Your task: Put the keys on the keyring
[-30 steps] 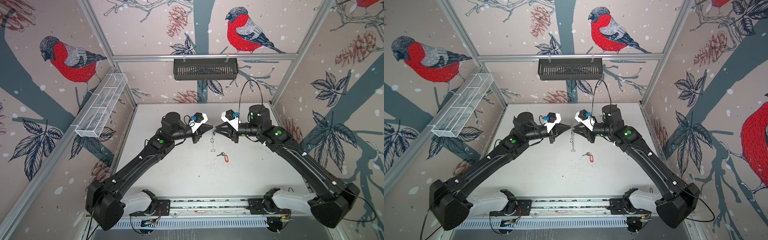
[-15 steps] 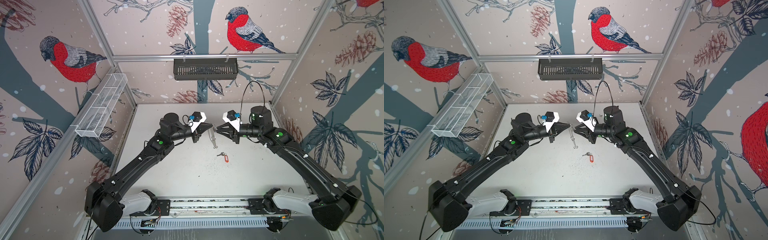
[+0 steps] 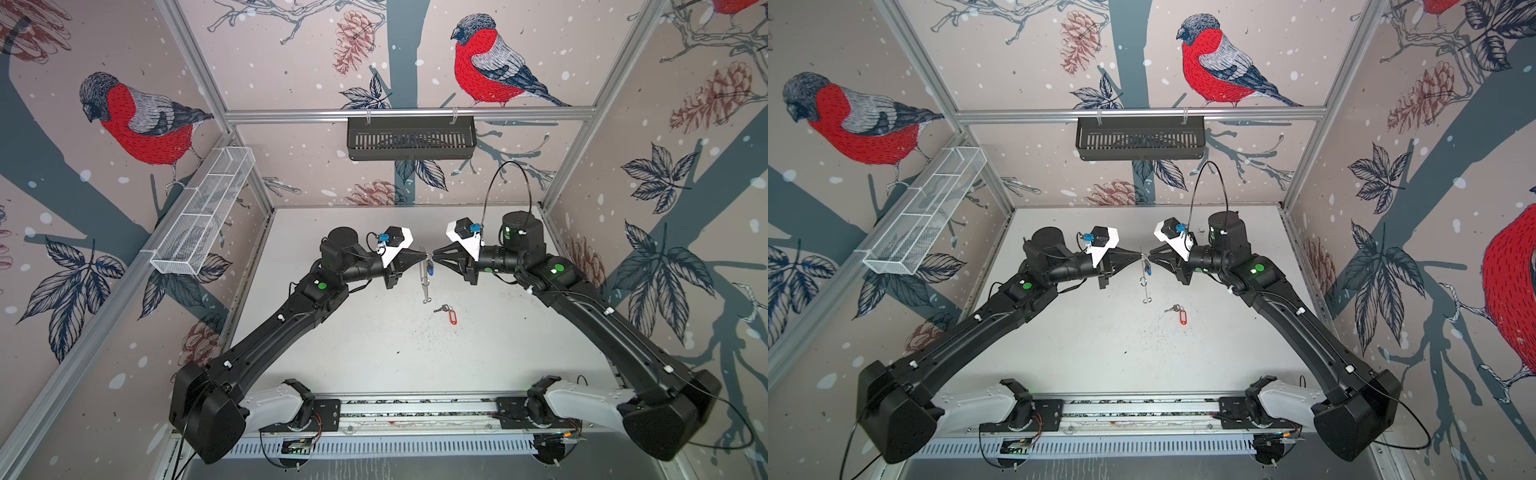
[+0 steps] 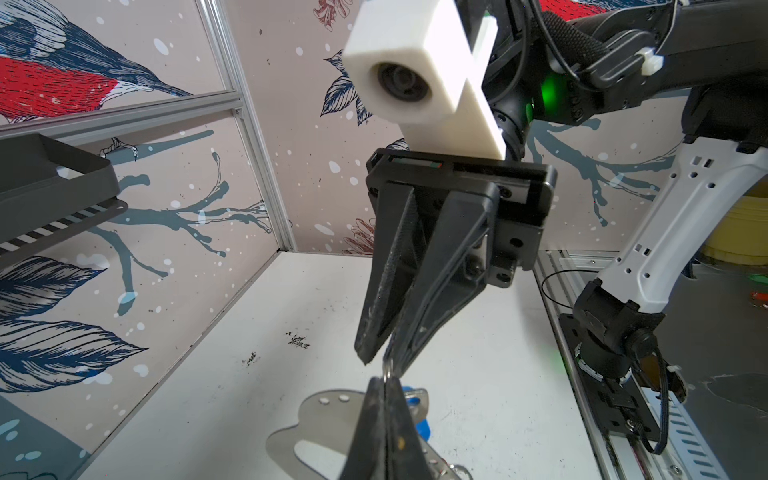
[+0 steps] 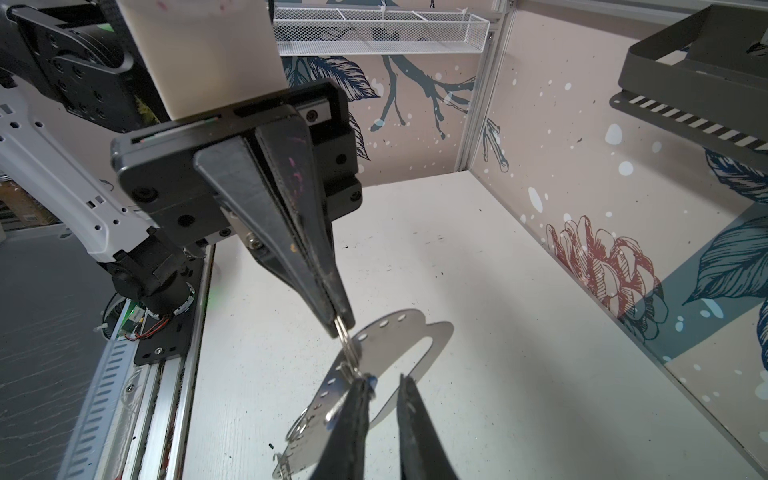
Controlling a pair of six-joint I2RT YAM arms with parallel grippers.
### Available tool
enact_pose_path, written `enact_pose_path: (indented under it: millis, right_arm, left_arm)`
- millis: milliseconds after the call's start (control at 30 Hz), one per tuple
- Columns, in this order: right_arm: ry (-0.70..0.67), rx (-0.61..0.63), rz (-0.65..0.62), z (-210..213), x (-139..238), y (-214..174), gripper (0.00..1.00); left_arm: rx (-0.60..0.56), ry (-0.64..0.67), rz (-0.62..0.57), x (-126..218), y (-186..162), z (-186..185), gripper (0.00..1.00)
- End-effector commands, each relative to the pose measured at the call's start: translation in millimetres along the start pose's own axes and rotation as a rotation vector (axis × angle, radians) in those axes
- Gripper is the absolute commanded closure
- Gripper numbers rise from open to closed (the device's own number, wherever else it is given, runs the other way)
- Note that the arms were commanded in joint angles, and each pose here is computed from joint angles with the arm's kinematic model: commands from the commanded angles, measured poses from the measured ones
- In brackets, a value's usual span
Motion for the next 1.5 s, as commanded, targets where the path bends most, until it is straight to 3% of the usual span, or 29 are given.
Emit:
enact_pose_path:
  millis: [0,1467]
  right_arm:
    - [0.025,0.01,-0.023,0.4,-1.6,3.1,0.85]
    - [0.135,0.013,-0.007,11.8,-22.4,-1.6,0.87]
  left_arm:
    - [-0.039,-0.001,-0.066,1.7,11.5,0.9,1.0]
    - [-0.031,0.004,-0.104,0.5,14.5,2.7,1.0]
Point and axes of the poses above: each gripper's point midway between its finger pads, its own x axis back along the fingers, its own z axis along the line the jaws close on, y = z × x, the point moved 9 cm from there along x, back along the fingers, and after that the axes turned 12 degrees about -x, right-handed, at the moved point
